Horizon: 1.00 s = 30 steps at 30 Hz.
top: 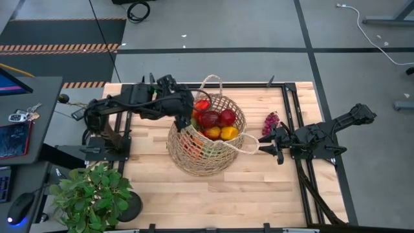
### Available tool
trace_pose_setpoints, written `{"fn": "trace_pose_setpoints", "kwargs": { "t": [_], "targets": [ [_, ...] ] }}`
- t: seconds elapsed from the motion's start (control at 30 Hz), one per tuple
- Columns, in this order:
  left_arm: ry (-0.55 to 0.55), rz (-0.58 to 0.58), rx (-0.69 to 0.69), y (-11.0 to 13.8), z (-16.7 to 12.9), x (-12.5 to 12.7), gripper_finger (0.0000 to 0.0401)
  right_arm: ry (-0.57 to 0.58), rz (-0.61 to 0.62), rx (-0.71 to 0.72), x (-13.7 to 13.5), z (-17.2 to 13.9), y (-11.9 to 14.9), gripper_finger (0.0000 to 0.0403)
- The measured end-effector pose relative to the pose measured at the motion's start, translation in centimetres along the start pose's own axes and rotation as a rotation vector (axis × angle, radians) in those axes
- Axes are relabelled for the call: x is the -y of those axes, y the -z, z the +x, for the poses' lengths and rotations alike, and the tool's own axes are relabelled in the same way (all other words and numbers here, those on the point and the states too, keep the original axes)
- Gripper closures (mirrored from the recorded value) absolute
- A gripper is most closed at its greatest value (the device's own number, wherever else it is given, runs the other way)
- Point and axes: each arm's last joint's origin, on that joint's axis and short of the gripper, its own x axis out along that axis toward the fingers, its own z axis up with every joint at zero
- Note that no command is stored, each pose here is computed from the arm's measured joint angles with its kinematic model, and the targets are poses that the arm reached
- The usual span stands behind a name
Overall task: Build produce basket
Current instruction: Put the grapes into the basket
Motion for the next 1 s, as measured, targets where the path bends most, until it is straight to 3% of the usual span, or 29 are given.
{"fn": "trace_pose_setpoints", "kwargs": {
  "t": [0.1, 0.27, 0.7, 1.0],
  "targets": [
    [-0.023, 0.003, -0.017, 1.5, 1.3, 0.8, 0.0007, 0.000, 0.000, 0.000, 0.0, 0.0, 0.0, 0.0236],
    [-0.031, -0.034, 0.011, 6.1, 3.8, 1.7, 0.0007, 0.000, 0.000, 0.001, 0.0, 0.0, 0.0, 0.0236],
    [0.103, -0.413, 0.381, 18.3, 6.0, 1.3, 0.0007, 0.000, 0.000, 0.000, 0.0, 0.0, 0.0, 0.0236],
    [0.164, -0.559, 0.514, 24.7, 8.7, 2.6, 0.0007, 0.000, 0.000, 0.001, 0.0, 0.0, 0.0, 0.0236]
  ]
}}
